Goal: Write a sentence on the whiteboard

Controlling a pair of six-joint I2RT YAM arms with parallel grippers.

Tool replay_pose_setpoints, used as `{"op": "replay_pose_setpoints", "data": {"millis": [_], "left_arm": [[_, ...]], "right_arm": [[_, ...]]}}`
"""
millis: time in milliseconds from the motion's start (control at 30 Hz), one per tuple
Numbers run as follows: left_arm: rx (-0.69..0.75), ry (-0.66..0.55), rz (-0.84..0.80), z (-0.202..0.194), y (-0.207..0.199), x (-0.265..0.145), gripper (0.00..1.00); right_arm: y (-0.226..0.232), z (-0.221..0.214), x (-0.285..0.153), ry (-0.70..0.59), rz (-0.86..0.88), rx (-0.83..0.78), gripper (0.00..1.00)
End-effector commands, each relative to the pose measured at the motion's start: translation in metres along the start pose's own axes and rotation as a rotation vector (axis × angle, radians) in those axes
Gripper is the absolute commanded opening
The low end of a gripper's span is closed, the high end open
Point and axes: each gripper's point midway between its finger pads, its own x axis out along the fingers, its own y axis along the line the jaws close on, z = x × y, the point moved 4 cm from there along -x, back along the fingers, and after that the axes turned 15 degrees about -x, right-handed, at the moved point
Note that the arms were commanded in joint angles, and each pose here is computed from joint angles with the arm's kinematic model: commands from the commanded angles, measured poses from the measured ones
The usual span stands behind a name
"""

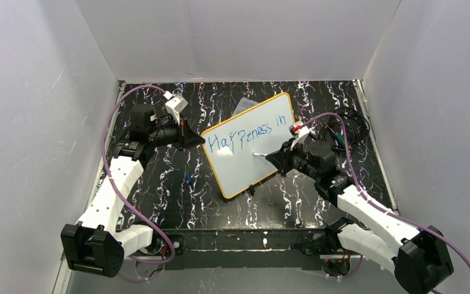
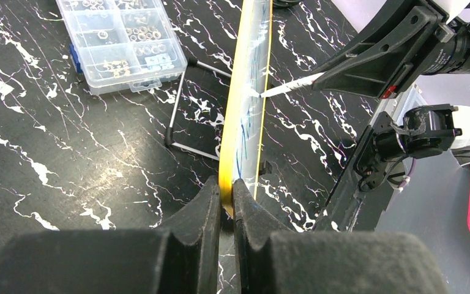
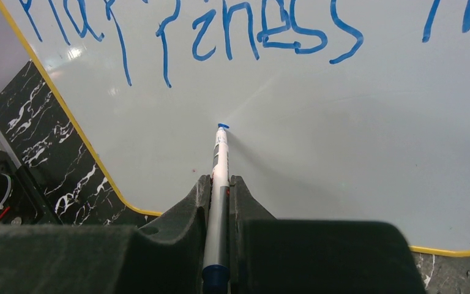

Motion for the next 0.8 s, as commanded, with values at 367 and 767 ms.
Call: {"op": "replay_pose_setpoints", "data": {"millis": [367,767], "left_arm": [[0.052,-0.002,-0.051,0.0,-0.01,-0.002,0.0],[0.051,-0.002,-0.052,0.0,-0.01,-0.002,0.0]], "right_arm": [[-0.012,0.002,-0.005,0.006,-0.102,-0.022,0.01],[-0.011,0.037,0.005,-0.105,-0.084,-0.04,0.01]]}}
